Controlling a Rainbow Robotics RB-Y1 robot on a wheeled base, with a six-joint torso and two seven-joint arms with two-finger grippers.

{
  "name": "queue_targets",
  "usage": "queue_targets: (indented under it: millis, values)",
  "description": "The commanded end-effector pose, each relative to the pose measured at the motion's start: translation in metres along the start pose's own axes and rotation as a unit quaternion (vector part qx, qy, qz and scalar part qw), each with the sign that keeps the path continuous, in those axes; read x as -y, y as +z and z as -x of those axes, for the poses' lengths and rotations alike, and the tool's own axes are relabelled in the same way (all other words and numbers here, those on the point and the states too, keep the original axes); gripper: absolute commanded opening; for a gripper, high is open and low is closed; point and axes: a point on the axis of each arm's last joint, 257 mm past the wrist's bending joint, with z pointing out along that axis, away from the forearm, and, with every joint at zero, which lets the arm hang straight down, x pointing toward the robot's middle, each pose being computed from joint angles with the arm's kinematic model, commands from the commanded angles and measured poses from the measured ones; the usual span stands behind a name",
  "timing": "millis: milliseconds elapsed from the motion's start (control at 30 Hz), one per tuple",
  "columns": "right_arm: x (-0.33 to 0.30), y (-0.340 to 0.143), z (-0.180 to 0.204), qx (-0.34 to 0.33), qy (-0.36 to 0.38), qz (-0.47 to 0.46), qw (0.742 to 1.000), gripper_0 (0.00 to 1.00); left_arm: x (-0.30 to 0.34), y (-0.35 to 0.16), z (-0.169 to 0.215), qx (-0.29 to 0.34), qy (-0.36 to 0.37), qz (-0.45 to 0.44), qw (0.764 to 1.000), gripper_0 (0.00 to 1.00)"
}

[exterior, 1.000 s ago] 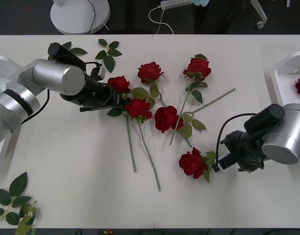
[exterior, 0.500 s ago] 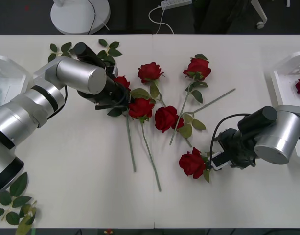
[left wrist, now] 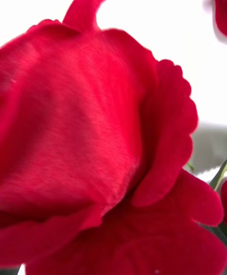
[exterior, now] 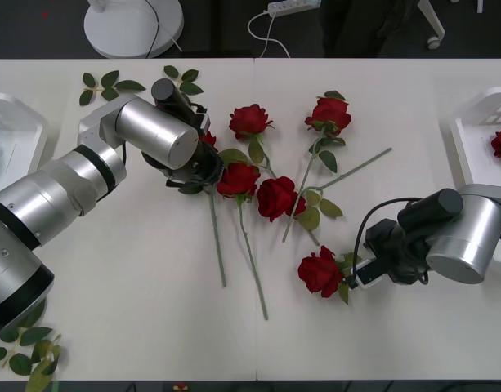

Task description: Place the red flowers into the right box and the blue flowers into the left box. If a person shows an open palm, hand one flower to the person first, then continue sorting.

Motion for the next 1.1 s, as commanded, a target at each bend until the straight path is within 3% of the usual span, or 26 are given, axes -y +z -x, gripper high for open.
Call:
queue_targets:
  millis: [33, 100, 167, 300, 367, 433, 767, 967, 1100]
  values:
    - [-0.007, 0.014, 0.012, 0.008, 0.014, 0.003, 1.0, 0.11, 0.008, 0.002, -0.006, -0.012, 0.037, 0.023, 0.999, 1.0]
    - [-0.009, 0.015, 0.011, 0.007, 0.016, 0.005, 1.0, 0.0, 0.005, 0.002, -0.006, -0.014, 0.046, 0.03, 0.998, 1.0]
    - [-0.009, 0.015, 0.011, 0.006, 0.019, 0.006, 1.0, 0.0, 0.002, 0.002, -0.006, -0.014, 0.066, 0.036, 0.997, 0.97]
    - [-0.008, 0.015, 0.012, 0.008, 0.025, 0.006, 1.0, 0.0, 0.0, 0.002, -0.008, -0.017, 0.08, 0.039, 0.996, 0.7]
    - [-0.005, 0.012, 0.016, 0.013, 0.027, 0.003, 1.0, 0.0, -0.002, 0.002, -0.007, -0.016, 0.083, 0.042, 0.996, 0.47]
    - [0.002, 0.003, 0.022, 0.025, 0.04, -0.001, 0.999, 0.0, -0.003, 0.002, -0.007, -0.016, 0.083, 0.044, 0.995, 0.0]
    - [0.052, -0.075, 0.05, 0.097, 0.222, -0.005, 0.97, 0.0, -0.009, 0.002, -0.008, -0.019, 0.09, 0.055, 0.994, 0.0]
    - [0.092, -0.123, 0.038, 0.12, 0.358, -0.003, 0.926, 0.0, -0.017, 0.001, -0.007, -0.018, 0.09, 0.064, 0.994, 0.0]
    - [0.104, -0.15, 0.001, 0.113, 0.476, 0.008, 0.872, 0.0, -0.026, -0.008, 0.006, -0.005, 0.076, 0.06, 0.995, 0.0]
